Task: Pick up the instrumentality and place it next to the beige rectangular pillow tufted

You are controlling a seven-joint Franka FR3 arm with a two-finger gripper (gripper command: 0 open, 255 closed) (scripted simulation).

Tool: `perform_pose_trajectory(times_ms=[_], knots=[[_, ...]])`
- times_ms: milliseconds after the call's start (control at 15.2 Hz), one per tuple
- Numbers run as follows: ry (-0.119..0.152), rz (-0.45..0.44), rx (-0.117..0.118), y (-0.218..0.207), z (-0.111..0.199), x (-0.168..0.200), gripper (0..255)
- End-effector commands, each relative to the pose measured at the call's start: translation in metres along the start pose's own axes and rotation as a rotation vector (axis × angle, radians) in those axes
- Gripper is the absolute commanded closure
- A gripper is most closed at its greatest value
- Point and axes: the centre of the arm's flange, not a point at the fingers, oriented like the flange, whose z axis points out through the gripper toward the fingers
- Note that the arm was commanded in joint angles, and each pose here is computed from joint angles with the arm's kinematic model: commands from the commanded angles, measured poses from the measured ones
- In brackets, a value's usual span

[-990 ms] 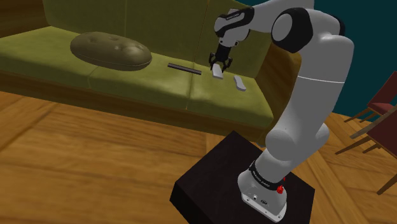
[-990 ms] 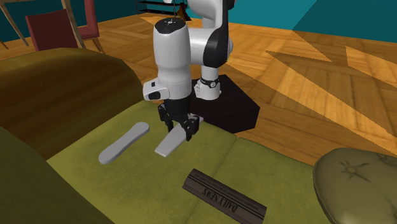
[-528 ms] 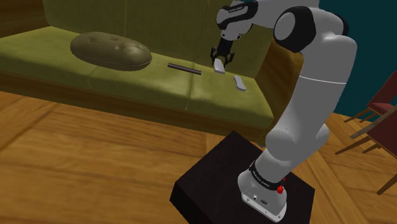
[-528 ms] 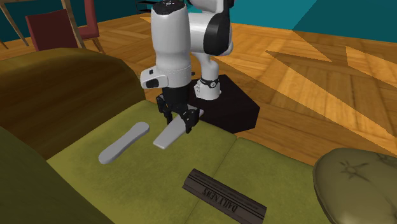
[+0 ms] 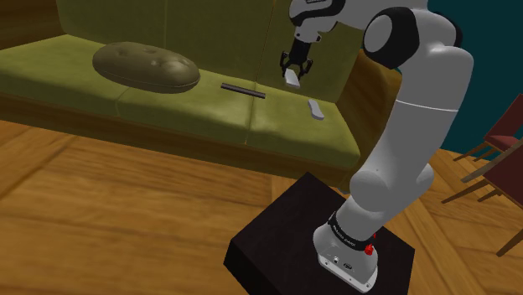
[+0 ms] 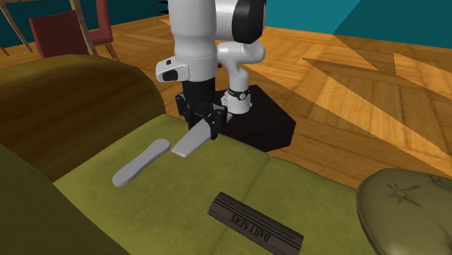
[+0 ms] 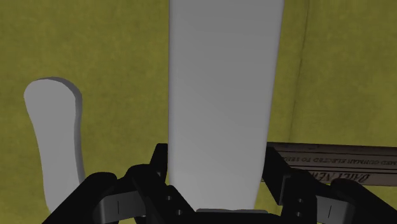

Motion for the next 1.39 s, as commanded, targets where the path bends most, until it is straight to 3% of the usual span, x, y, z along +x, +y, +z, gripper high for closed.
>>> perform_pose_trajectory(times_ms=[0, 660, 1320], knots=[[0.0, 0.0, 0.0, 0.0, -0.011, 0.0, 255], [0.0, 0.0, 0.0, 0.001, -0.064, 0.0, 255], [0.0, 0.0, 0.0, -0.12, -0.065, -0.053, 255]])
